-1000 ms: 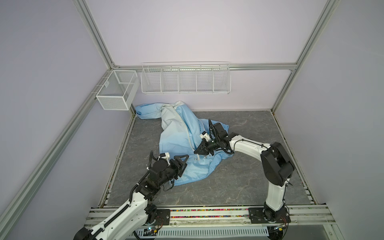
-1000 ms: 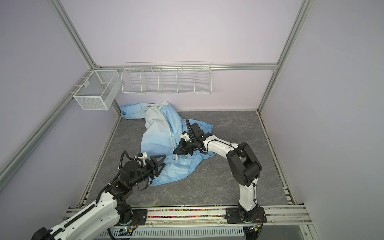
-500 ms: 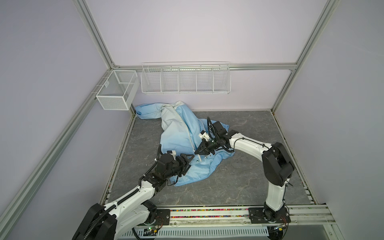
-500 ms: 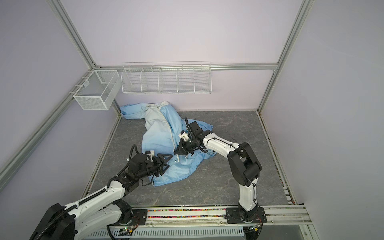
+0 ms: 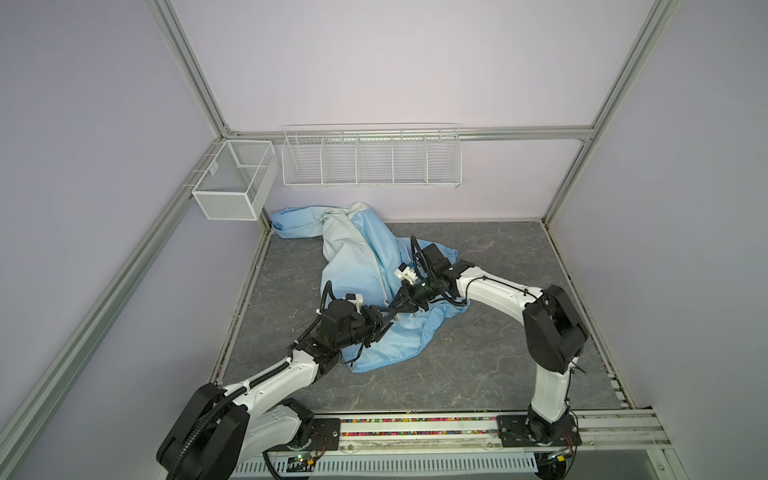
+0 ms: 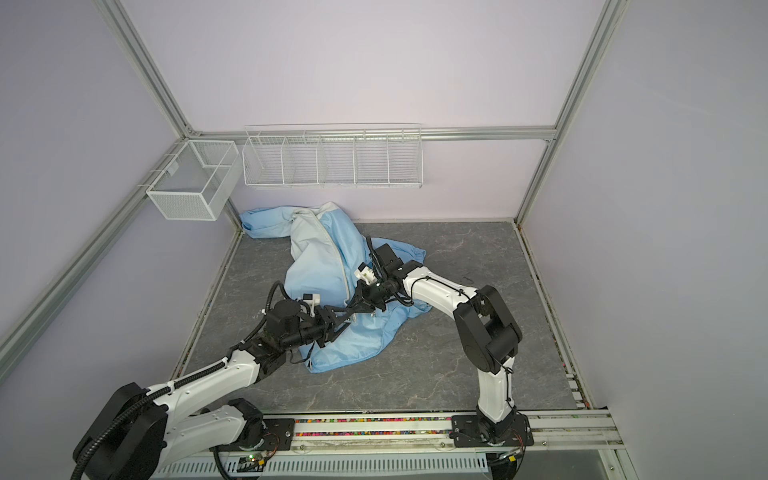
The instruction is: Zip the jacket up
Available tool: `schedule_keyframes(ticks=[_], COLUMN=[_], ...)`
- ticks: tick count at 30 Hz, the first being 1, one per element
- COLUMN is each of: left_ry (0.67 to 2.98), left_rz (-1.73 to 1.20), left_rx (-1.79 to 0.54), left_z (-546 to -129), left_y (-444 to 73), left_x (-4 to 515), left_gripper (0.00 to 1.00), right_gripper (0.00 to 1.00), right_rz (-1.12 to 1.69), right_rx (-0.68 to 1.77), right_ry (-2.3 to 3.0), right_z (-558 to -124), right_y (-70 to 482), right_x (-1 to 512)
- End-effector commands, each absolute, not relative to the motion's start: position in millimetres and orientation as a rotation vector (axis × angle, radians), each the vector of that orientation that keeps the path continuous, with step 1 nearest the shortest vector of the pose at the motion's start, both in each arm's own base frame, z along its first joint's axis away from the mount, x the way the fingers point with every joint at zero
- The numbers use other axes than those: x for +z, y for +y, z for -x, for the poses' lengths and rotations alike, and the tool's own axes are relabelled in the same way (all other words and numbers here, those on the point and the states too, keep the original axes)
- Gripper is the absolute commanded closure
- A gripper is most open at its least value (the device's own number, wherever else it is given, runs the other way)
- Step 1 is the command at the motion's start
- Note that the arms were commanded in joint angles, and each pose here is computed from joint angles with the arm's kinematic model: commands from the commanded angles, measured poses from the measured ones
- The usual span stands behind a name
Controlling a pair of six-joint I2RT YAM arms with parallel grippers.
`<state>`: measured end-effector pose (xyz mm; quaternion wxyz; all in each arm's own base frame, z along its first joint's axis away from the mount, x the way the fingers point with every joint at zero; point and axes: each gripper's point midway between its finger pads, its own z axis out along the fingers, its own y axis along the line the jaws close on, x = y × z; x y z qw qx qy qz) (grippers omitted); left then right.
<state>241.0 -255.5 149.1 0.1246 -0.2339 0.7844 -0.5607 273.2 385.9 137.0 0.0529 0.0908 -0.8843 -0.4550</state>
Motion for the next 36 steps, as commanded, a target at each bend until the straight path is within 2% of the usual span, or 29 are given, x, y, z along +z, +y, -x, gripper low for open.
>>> schedule_keyframes(ticks=[1,5,16,19,22,30,33,36], left_ry=[2.24,2.236,2.249,2.248,2.262,2.285,2.292,2.246], left_rz=[0.64,0.629,0.586,0.578,0.569,0.565,0.568,0.591], left_rx=[-1.677,-1.693,-1.734,-1.743,-1.752,-1.726,-1.683,-1.661], left_z=[-240.7,-237.7,-233.6,-233.8,-232.7,-231.9,-231.7,-233.2], left_y=[-257.9,-257.8,-264.2,-265.4,-267.7,-267.1,-262.6,-254.9], left_x=[167.0,168.3,172.2,172.7,170.7,164.4,160.2,161.6], left_gripper=[0.67,0.75,0.8,0.88,1.0,1.0,1.0,1.0], right_gripper=[0.93,0.93,0.93,0.92,0.93,0.93,0.79,0.71], right_rz=[-0.289,-0.277,-0.273,-0.265,-0.262,-0.242,-0.205,-0.148], right_rx=[-1.396,-1.392,-1.386,-1.376,-1.372,-1.378,-1.388,-1.407], right_ry=[-2.677,-2.677,-2.686,-2.685,-2.686,-2.682,-2.671,-2.648], right_z=[-271.7,-273.0,-275.6,-275.7,-276.4,-279.9,-280.7,-278.8], right_y=[390.1,390.6,392.2,392.0,392.4,394.3,392.6,389.5], right_x=[138.4,135.5,133.8,130.5,129.2,135.0,139.5,145.3])
